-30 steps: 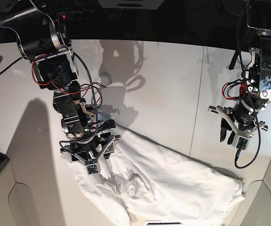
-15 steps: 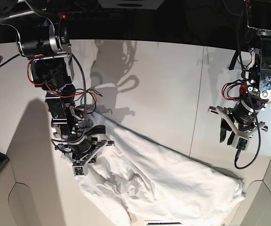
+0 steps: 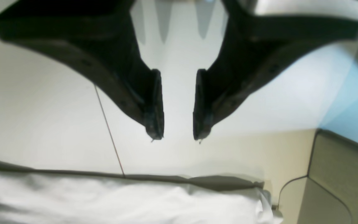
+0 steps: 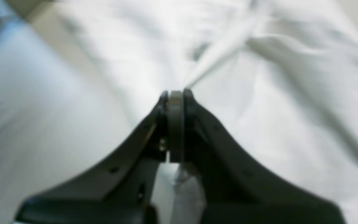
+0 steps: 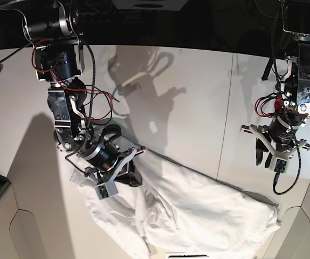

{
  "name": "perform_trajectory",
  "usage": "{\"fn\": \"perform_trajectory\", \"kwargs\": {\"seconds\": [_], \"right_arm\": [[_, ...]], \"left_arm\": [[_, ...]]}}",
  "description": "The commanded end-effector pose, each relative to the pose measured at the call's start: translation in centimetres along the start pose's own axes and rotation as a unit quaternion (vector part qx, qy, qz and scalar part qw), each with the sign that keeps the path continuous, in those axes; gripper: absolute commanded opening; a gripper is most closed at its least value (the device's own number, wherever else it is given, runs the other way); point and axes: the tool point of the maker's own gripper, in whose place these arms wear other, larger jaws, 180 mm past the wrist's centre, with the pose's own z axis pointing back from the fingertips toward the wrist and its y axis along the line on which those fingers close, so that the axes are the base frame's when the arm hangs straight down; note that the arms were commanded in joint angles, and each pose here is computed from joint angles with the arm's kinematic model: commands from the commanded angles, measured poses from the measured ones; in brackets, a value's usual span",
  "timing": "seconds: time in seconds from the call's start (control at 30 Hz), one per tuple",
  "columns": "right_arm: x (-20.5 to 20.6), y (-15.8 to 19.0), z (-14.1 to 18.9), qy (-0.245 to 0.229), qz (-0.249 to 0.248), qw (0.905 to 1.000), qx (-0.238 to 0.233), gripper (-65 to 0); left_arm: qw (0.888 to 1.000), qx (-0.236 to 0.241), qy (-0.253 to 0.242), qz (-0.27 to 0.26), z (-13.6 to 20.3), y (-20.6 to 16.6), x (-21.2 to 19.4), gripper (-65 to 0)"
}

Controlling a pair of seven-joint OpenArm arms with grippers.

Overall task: Layout the t-shirt on the table in an organized manner, then fold the t-shirt properly
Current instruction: 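Lift and drag the grasped fabric with the right gripper to spread it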

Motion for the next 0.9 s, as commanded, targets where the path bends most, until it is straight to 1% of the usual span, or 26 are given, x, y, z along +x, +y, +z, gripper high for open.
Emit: {"fn": "perform_trajectory", "kwargs": {"seconds": [0.0,0.1,0.23,0.3,0.4,0.5,0.63,0.73,0.87], "right_arm": [[2.8,1.0,0.3,-0.043,-0.004,0.9989,0.017,-65.0],[2.4,3.0,2.2,-0.034,-0.03,0.9983,0.038,-65.0],[0.7,5.5,4.6,0.007,-0.053,0.9956,0.077,-65.0],[-0.6,6.5,5.7,0.035,-0.054,0.9935,0.094,-65.0],[-3.5,7.2,7.2,0.089,-0.051,0.9885,0.111,-65.0],[-6.6,7.2,8.8,0.15,-0.046,0.9804,0.12,-65.0],[-9.9,5.9,11.1,0.223,-0.035,0.968,0.11,-65.0],[-11.8,4.2,13.0,0.277,-0.018,0.9558,0.097,-65.0],[-13.5,1.7,15.5,0.341,0.006,0.9371,0.077,-65.0]], "left_arm": [[0.999,0.011,-0.031,-0.004,-0.1,1.0,2.1,-45.0],[0.999,0.012,-0.034,-0.004,-0.2,1.1,2.4,-45.0],[0.999,0.012,-0.037,-0.004,-0.1,1.1,2.5,-45.0],[0.999,0.012,-0.037,-0.004,-0.1,1.1,2.5,-45.0],[0.999,0.012,-0.038,-0.004,-0.1,1.1,2.5,-45.0],[0.999,0.012,-0.038,-0.004,-0.1,1.1,2.5,-45.0],[0.999,0.012,-0.038,-0.004,-0.1,1.1,2.6,-45.0],[0.999,0.012,-0.038,-0.004,-0.1,1.1,2.5,-45.0],[0.999,0.012,-0.038,-0.004,-0.1,1.1,2.5,-45.0]]}}
